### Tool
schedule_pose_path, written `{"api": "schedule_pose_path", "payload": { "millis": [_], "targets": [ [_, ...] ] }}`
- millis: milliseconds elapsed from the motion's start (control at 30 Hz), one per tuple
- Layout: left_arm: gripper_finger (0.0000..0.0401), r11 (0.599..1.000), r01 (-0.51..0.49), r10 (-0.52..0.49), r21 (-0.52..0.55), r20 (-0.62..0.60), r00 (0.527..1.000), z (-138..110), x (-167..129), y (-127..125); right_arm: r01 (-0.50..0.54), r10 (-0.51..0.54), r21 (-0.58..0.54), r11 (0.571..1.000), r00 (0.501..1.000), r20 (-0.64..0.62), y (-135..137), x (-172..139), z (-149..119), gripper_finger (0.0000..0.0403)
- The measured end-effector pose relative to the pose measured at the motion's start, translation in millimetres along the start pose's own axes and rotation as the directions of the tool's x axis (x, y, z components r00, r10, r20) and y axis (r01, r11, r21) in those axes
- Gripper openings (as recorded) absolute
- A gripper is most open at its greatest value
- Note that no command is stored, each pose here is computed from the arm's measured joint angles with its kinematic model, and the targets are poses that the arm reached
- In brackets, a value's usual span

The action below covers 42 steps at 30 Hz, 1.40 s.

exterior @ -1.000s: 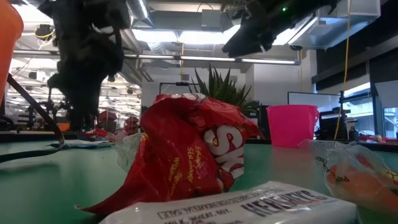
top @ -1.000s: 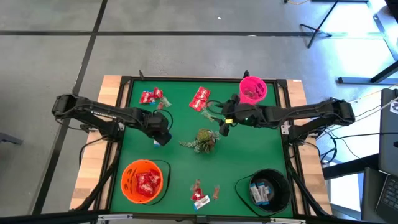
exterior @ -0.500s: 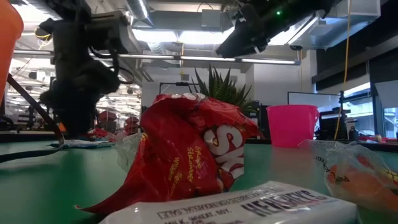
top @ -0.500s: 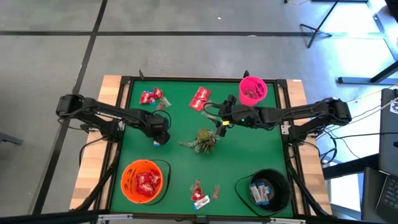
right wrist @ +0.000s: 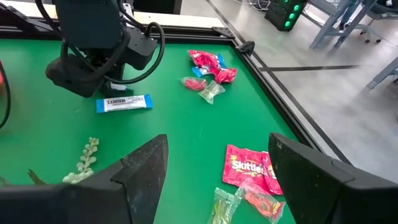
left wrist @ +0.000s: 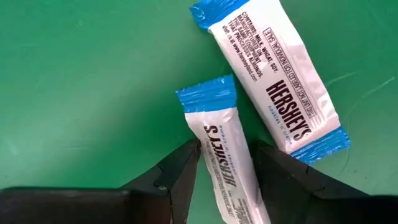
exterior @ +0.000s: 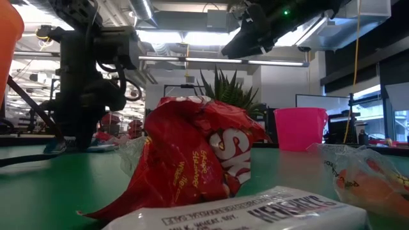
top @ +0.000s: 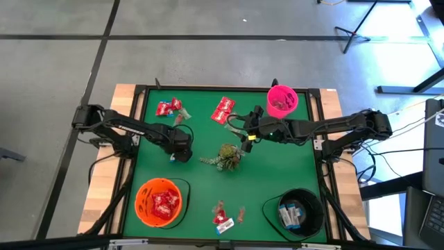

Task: Sort candy
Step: Put the white chocolate into the black bucket

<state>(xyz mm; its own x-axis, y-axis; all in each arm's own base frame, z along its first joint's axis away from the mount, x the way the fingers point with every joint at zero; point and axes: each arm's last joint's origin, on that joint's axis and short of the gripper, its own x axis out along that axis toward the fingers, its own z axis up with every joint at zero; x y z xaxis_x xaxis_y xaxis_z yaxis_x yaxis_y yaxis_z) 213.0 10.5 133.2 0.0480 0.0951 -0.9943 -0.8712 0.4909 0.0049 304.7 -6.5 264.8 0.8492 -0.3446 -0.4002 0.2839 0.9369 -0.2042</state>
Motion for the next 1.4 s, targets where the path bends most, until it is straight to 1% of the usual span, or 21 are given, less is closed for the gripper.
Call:
{"api": "schedule_pose_path", "payload": {
  "millis": [133, 233, 300, 433, 567, 633, 733, 867, 933, 1033, 1100, 1167, 1233, 1300, 1400],
  "targets": [
    [0.0155, 1.000, -0.001, 0.001, 0.006, -0.005, 1.000, -0.5, -0.4, 0.7, 0.000, 0.000, -0.001, 1.000, 1.000, -0.001, 0.0, 0.0, -0.1, 0.0275],
    [0.0143, 1.000, -0.011, 0.011, 0.009, -0.010, 1.000, -1.2, -1.0, 1.9, 0.000, 0.000, -0.001, 1.000, 1.000, 0.000, 0.0, 0.0, 0.0, 0.0275],
    [0.0126, 1.000, -0.007, 0.007, 0.021, -0.008, 1.000, -1.2, -2.0, 2.2, 0.000, 0.000, -0.001, 1.000, 1.000, 0.000, 0.0, 0.0, 0.0, 0.0275],
    [0.0079, 0.999, -0.001, 0.001, 0.035, 0.001, 1.000, -0.7, -6.7, 2.3, 0.000, 0.000, -0.001, 1.000, 1.000, 0.000, 0.0, 0.0, 0.0, 0.0275],
    [0.0030, 0.997, -0.037, 0.035, 0.065, 0.023, 0.999, 1.3, -13.3, 2.6, 0.000, 0.000, 0.001, 1.000, 1.000, 0.004, 0.0, 0.0, 0.4, 0.0275],
    [0.0012, 0.995, -0.051, 0.048, 0.084, 0.036, 0.998, 3.8, -18.8, 0.7, 0.000, -0.001, 0.003, 1.000, 1.000, 0.010, -0.1, -0.1, 1.0, 0.0275],
    [0.0011, 0.987, -0.117, 0.114, 0.108, 0.036, 0.993, 5.3, -29.1, 1.7, 0.001, -0.001, 0.008, 1.000, 1.000, 0.021, -0.2, -0.1, 2.2, 0.0275],
    [0.0023, 0.976, -0.164, 0.154, 0.141, 0.079, 0.985, 12.8, -53.8, -2.9, 0.002, -0.002, 0.012, 1.000, 0.999, 0.033, -0.2, -0.2, 3.4, 0.0275],
    [0.0023, 0.976, -0.151, 0.131, 0.158, 0.129, 0.983, 17.0, -69.9, -8.0, 0.002, -0.003, 0.020, 1.000, 0.999, 0.042, -0.3, -0.3, 4.4, 0.0275],
    [0.0017, 0.976, -0.091, 0.036, 0.200, 0.259, 0.965, 21.5, -100.4, -17.6, -0.023, 0.020, 0.043, 0.999, 0.998, 0.068, 0.2, -0.5, 6.9, 0.0275],
    [0.0014, 0.968, -0.046, -0.049, 0.247, 0.364, 0.930, 22.2, -119.9, -24.7, -0.068, 0.062, 0.053, 0.996, 0.993, 0.097, 1.2, -0.7, 9.5, 0.0275],
    [0.0014, 0.957, 0.002, -0.146, 0.291, 0.472, 0.869, 20.1, -137.1, -30.0, -0.135, 0.126, 0.056, 0.989, 0.981, 0.147, 2.8, -1.5, 14.0, 0.0275],
    [0.0017, 0.931, 0.081, -0.277, 0.356, 0.546, 0.791, 18.1, -153.6, -35.6, -0.217, 0.202, 0.051, 0.975, 0.957, 0.208, 4.6, -2.8, 19.7, 0.0275],
    [0.0020, 0.894, 0.150, -0.396, 0.421, 0.591, 0.703, 15.8, -166.2, -41.2, -0.292, 0.272, 0.037, 0.956, 0.925, 0.263, 6.2, -4.3, 24.5, 0.0275],
    [0.0020, 0.836, 0.196, -0.520, 0.512, 0.626, 0.582, 12.9, -180.3, -50.7, -0.348, 0.323, 0.025, 0.937, 0.892, 0.315, 9.1, -2.0, 28.0, 0.0275]
  ]
}}
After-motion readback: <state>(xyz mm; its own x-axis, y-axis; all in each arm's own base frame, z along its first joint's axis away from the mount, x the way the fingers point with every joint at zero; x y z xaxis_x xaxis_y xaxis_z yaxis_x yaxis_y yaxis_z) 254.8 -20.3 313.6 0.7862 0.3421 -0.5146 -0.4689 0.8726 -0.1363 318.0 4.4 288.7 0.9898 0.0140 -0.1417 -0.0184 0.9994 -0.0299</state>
